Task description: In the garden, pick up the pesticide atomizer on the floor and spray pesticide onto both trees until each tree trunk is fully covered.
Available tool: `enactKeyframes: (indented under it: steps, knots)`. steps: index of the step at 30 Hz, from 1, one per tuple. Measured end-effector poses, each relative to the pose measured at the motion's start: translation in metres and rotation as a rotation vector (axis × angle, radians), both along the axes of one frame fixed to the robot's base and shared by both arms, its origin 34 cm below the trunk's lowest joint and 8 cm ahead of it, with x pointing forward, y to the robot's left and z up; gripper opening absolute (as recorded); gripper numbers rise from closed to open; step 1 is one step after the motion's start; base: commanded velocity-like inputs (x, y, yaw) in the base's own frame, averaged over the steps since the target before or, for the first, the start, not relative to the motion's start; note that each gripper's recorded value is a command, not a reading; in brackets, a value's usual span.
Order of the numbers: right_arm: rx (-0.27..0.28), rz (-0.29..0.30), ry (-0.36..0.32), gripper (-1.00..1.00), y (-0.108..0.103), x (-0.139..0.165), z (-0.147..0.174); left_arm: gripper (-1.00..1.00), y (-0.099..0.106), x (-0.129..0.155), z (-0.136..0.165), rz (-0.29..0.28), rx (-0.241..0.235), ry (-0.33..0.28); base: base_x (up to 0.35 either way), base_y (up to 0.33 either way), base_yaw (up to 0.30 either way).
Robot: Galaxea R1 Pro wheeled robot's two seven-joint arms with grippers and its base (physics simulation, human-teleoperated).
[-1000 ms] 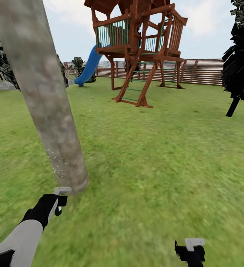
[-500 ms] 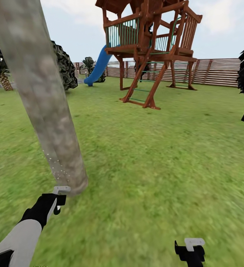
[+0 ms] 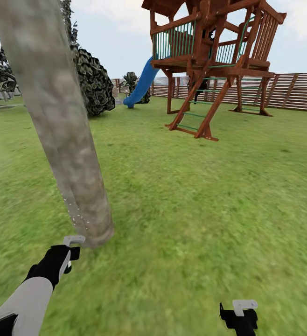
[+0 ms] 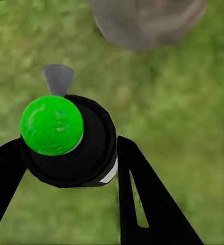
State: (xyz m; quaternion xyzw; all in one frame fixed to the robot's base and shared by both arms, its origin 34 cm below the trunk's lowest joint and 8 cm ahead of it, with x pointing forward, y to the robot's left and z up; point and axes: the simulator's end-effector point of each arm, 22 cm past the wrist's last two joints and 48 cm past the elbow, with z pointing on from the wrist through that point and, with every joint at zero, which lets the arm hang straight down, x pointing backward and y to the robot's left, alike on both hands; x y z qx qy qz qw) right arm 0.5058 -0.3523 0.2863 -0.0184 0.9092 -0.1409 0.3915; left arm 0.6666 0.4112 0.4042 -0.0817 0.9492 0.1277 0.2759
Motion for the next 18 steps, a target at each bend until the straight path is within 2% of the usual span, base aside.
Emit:
enactKeyframes:
  steps: [10, 18]
  knots:
    - [0.0, 0.001, 0.0, 1.0, 0.0001, 0.0, 0.0, -1.0, -0.0002, -0.0002, -0.0002, 0.0, 0.0, 0.0, 0.171, -0.244, 0.012]
    - [0.0, 0.001, 0.001, 1.0, 0.0003, -0.0001, -0.0001, -1.0, 0.0, 0.0003, 0.0003, 0.0, 0.0, 0.0, 0.161, -0.244, 0.251]
